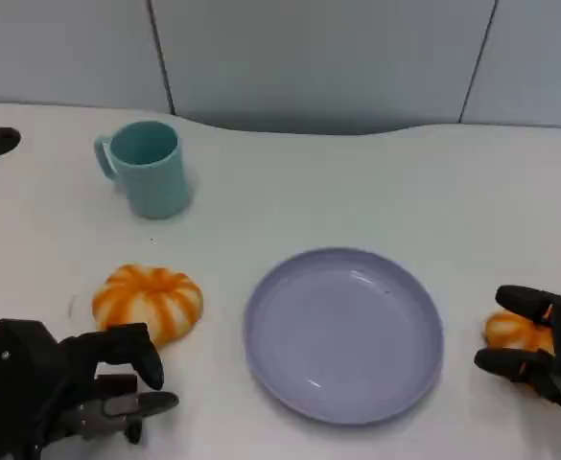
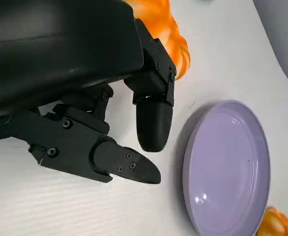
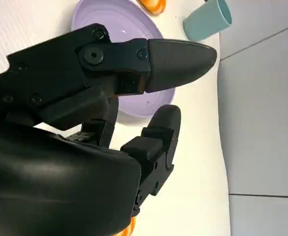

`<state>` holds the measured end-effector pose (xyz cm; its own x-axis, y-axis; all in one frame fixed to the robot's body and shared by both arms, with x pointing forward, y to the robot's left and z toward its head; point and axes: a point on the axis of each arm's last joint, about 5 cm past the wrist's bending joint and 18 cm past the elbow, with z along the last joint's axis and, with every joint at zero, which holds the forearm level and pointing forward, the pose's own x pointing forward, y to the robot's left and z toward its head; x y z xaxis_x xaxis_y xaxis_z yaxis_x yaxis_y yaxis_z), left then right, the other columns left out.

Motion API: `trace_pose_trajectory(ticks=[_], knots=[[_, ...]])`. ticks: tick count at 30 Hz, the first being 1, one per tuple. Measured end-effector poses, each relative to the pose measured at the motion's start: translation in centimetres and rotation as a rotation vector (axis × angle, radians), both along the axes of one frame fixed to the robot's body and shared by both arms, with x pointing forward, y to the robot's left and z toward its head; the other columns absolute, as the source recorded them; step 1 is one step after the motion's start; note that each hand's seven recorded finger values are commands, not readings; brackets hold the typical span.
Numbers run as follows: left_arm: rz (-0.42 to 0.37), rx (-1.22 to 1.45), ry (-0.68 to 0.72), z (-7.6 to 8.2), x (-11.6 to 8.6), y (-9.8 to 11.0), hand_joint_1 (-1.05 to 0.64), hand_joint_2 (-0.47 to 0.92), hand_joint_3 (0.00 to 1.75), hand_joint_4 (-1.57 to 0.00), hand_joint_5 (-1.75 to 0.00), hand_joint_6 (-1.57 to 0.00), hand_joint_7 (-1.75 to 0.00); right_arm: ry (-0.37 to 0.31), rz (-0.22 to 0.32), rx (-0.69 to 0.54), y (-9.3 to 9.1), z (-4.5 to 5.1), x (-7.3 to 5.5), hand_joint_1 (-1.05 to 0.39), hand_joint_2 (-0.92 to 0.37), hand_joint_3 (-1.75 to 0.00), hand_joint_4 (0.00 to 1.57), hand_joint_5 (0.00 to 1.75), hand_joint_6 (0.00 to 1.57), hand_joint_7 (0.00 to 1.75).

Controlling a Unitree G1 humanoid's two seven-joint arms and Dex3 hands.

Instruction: Grasp the bread from the table and place it into the plate.

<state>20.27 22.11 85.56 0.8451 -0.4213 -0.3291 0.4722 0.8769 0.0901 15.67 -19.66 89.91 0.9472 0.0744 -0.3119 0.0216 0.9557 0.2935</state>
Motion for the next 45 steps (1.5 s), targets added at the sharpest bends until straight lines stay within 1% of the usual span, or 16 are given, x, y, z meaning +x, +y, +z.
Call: trace_pose_trajectory(ticks=[5, 11, 13, 15, 17, 19, 20, 21, 23, 25, 26, 29, 32, 35, 39, 45], knots=[[0.035, -0.048, -0.061, 0.2, -0.4, 0.2, -0.35, 0.91, 0.05, -0.75, -1.75, -0.56, -1.75, 0.001, -0.004, 0.000, 0.0, -0.01, 0.0, -0.31, -0.92, -0.43, 0.50, 0.99, 0.51, 0.65], [0.054, -0.077, -0.443, 2.4, 0.3, -0.2, -0.28, 0.92, 0.12, -0.78, -1.75, -0.53, -1.75, 0.007, -0.002, 0.004, 0.1, -0.01, 0.0, -0.31, -0.92, -0.43, 0.49, 1.00, 0.50, 0.65], [0.031, -0.018, -0.572, 3.2, 0.8, -0.4, -0.30, 0.92, 0.12, -0.74, -1.75, -0.52, -1.75, 0.007, -0.002, 0.004, 0.2, -0.01, 0.0, -0.32, -0.92, -0.44, 0.49, 1.00, 0.50, 0.65], [-0.015, 0.118, -0.697, 4.1, 1.4, -0.3, -0.39, 0.92, 0.12, -0.60, -1.74, -0.42, -1.69, 0.006, -0.001, 0.004, 0.2, 0.02, 0.1, -0.32, -0.92, -0.43, 0.49, 0.99, 0.50, 0.65], [-0.081, 0.299, -0.797, 5.3, 2.0, -0.1, -0.49, 0.92, 0.10, -0.48, -1.61, -0.41, -1.39, 0.007, -0.004, 0.003, 0.2, 0.01, 0.1, -0.32, -0.92, -0.43, 0.49, 0.99, 0.50, 0.65], [-0.161, 0.492, -0.868, 6.4, 2.6, 0.1, -0.57, 0.92, 0.09, -0.44, -1.26, -0.51, -0.82, 0.008, -0.007, 0.004, 0.3, 0.02, 0.1, -0.32, -0.92, -0.43, 0.49, 0.99, 0.50, 0.65], [-0.217, 0.599, -0.888, 7.1, 2.8, 0.2, -0.60, 0.92, 0.07, -0.44, -0.99, -0.59, -0.46, 0.007, -0.007, 0.005, 0.3, 0.02, 0.1, -0.32, -0.92, -0.43, 0.49, 1.00, 0.50, 0.65], [-0.272, 0.697, -0.901, 7.8, 3.1, 0.2, -0.62, 0.92, 0.06, -0.45, -0.80, -0.62, -0.26, 0.006, -0.006, 0.005, 0.3, 0.03, 0.1, -0.33, -0.92, -0.43, 0.49, 1.00, 0.50, 0.65], [-0.328, 0.826, -0.928, 9.1, 3.5, 0.1, -0.63, 0.92, 0.06, -0.46, -0.63, -0.66, -0.09, 0.004, -0.005, 0.006, 0.3, 0.05, 0.2, -0.33, -0.92, -0.43, 0.50, 1.00, 0.50, 0.65], [-0.343, 0.868, -0.942, 9.6, 3.7, -0.1, -0.63, 0.92, 0.05, -0.47, -0.59, -0.66, -0.06, 0.003, -0.001, 0.007, 0.4, 0.06, 0.3, -0.33, -0.92, -0.43, 0.50, 1.00, 0.50, 0.65], [-0.348, 0.877, -0.942, 9.6, 3.7, -0.2, -0.71, 0.90, 0.03, -0.19, -0.35, -0.39, -0.03, 0.002, 0.000, 0.007, 0.4, 0.07, 0.3, -0.33, -0.92, -0.42, 0.50, 1.00, 0.51, 0.66], [-0.482, 1.001, -0.905, 10.1, 4.4, -1.1, -0.74, 0.83, 0.00, -0.02, -0.05, -0.15, -0.01, 0.004, -0.001, 0.006, 0.4, 0.06, 0.2, -0.34, -0.92, -0.42, 0.50, 0.99, 0.51, 0.66], [-0.607, 1.112, -0.851, 11.3, 5.4, -1.8, -0.72, 0.81, 0.00, 0.00, 0.00, -0.11, 0.00, 0.003, 0.003, 0.006, 0.5, 0.07, 0.2, -0.34, -0.92, -0.42, 0.50, 0.99, 0.51, 0.66], [-0.636, 1.142, -0.841, 12.0, 5.9, -2.1, -0.71, 0.81, 0.00, 0.00, 0.00, -0.10, 0.00, 0.005, 0.003, 0.006, 0.5, 0.04, 0.2, -0.34, -0.92, -0.42, 0.50, 0.99, 0.51, 0.66], [-0.659, 1.142, -0.815, 11.8, 6.1, -2.5, -0.61, 0.74, 0.00, 0.00, 0.00, -0.05, 0.00, 0.007, 0.001, 0.005, 0.5, 0.02, 0.1, -0.35, -0.92, -0.43, 0.51, 0.99, 0.50, 0.66], [-0.722, 1.181, -0.575, 10.2, 8.0, -3.3, -0.65, 0.73, 0.01, 0.00, 0.00, -0.06, -0.01, -0.004, 0.010, 0.004, 0.7, 0.24, 0.2, -0.35, -0.92, -0.43, 0.51, 0.99, 0.50, 0.67]])
